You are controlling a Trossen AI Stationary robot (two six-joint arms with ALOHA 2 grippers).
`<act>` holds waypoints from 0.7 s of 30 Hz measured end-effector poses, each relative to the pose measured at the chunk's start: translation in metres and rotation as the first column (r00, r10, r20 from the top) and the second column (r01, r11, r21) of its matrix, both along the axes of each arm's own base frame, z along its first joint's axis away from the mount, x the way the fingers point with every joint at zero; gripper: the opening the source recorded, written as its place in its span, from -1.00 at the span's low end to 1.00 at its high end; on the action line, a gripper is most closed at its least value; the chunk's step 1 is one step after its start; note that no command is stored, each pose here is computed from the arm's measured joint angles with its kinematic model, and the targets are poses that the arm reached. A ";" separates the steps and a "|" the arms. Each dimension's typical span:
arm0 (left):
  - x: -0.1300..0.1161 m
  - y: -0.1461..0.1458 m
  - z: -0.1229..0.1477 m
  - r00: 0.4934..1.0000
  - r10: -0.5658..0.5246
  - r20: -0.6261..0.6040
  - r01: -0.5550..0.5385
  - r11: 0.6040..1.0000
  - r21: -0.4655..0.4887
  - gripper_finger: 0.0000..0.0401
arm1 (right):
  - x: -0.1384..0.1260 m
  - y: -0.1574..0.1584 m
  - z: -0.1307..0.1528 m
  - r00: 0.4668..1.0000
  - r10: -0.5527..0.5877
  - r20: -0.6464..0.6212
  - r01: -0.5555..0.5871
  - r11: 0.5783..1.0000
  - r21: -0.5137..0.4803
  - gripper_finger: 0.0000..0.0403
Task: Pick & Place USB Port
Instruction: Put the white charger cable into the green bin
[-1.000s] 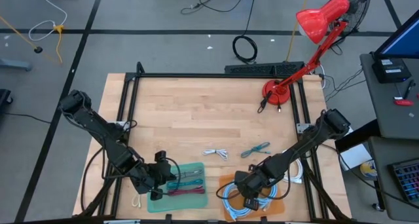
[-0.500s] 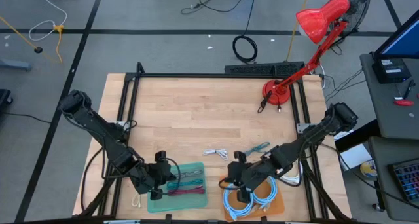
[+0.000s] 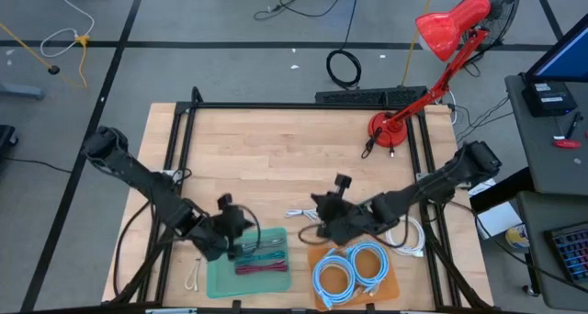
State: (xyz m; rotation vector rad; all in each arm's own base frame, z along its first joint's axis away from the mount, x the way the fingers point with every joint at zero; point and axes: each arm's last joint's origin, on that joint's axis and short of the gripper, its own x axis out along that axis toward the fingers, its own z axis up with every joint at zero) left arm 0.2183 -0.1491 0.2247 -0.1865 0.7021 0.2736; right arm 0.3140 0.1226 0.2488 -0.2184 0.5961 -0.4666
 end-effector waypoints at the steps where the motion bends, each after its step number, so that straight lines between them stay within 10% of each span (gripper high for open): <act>1: -0.002 0.007 0.000 0.998 0.067 -0.016 -0.067 0.998 -0.010 -0.91 | 0.002 -0.006 -0.004 1.000 -0.015 0.004 0.015 1.000 0.006 -1.00; 11: -0.036 0.068 0.006 0.839 0.471 -0.273 -0.490 0.872 -0.002 -0.91 | 0.004 -0.049 -0.041 0.994 0.016 -0.105 -0.009 0.997 0.072 -1.00; 21: -0.033 0.082 0.012 0.854 0.428 -0.297 -0.445 0.896 0.011 -0.91 | -0.003 -0.057 -0.075 0.957 0.289 -0.020 -0.281 0.942 0.182 -1.00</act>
